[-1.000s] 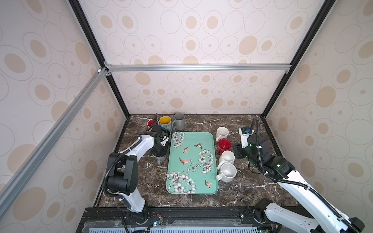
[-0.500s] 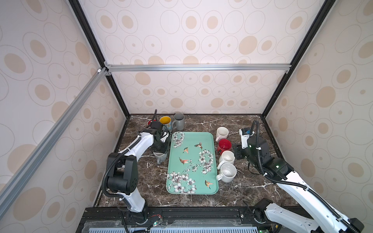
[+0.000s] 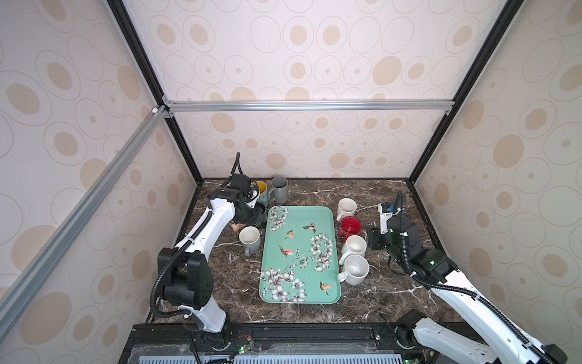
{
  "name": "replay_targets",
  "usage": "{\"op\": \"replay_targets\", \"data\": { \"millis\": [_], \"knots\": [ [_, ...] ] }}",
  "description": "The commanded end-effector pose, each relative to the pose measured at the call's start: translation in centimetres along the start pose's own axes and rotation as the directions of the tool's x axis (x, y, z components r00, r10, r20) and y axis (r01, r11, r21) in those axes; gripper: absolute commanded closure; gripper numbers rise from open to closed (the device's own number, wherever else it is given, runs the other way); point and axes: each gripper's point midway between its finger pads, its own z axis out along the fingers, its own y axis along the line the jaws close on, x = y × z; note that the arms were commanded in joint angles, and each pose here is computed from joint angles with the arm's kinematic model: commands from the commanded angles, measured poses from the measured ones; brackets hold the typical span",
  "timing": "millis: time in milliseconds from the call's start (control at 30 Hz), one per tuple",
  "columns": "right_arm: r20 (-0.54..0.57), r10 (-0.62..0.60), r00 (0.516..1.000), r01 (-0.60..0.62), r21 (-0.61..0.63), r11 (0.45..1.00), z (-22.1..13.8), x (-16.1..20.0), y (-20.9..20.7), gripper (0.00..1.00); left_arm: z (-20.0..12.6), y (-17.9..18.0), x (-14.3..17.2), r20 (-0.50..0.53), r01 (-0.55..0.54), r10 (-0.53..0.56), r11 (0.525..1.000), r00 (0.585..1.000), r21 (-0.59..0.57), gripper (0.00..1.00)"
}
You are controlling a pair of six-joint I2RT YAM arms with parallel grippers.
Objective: Turn the mug right side up
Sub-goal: Place the mug at the middle-left of the table, then reset both arms
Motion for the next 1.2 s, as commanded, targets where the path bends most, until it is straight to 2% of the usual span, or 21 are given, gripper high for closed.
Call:
{"op": "replay_targets", "data": {
  "millis": [0,100,233,400,500,700,833,933,1033,1167],
  "knots": [
    [0.036,0.035,0.999,-0.038,0.072,0.997,0.0,-0.1,-1.8,0.35,-4.4,1.7,-1.5,0.091,-0.035,0.045,0.993,0.995,-0.108,0.37],
    [0.048,0.068,0.997,-0.074,0.142,0.987,0.3,0.8,-3.7,0.23,-7.1,3.8,-2.5,0.199,0.004,0.040,0.977,0.979,-0.212,0.27],
    [0.078,0.115,0.990,-0.132,0.251,0.959,0.5,2.3,-6.7,0.09,-10.1,7.1,-3.2,0.366,0.119,0.001,0.945,0.931,-0.304,0.13],
    [0.108,0.115,0.987,-0.145,0.332,0.932,1.0,3.1,-9.5,0.01,-11.3,12.2,-1.5,0.523,0.301,-0.098,0.899,0.847,-0.319,0.00],
    [0.079,0.112,0.990,-0.134,0.368,0.920,2.0,3.8,-10.9,0.01,-10.2,15.2,0.5,0.582,0.404,-0.184,0.873,0.792,-0.273,0.00],
    [0.059,0.127,0.990,-0.140,0.397,0.907,4.6,5.4,-12.7,0.01,-6.3,18.5,4.5,0.634,0.516,-0.272,0.823,0.724,-0.236,0.00],
    [0.076,0.076,0.994,-0.100,0.384,0.918,5.9,6.6,-13.0,0.01,-4.5,18.4,6.6,0.687,0.515,-0.228,0.821,0.690,-0.245,0.00],
    [0.087,0.088,0.992,-0.114,0.355,0.928,6.5,7.4,-13.3,0.01,-3.8,17.9,7.8,0.727,0.509,-0.189,0.824,0.660,-0.248,0.00],
    [0.112,0.137,0.984,-0.165,0.309,0.937,7.3,7.7,-13.4,0.01,-3.5,17.4,8.2,0.770,0.509,-0.173,0.832,0.615,-0.220,0.00],
    [0.138,0.148,0.979,-0.181,0.272,0.945,8.5,7.8,-13.0,0.01,-2.7,17.7,9.2,0.811,0.575,-0.214,0.799,0.545,-0.176,0.00]
  ]
}}
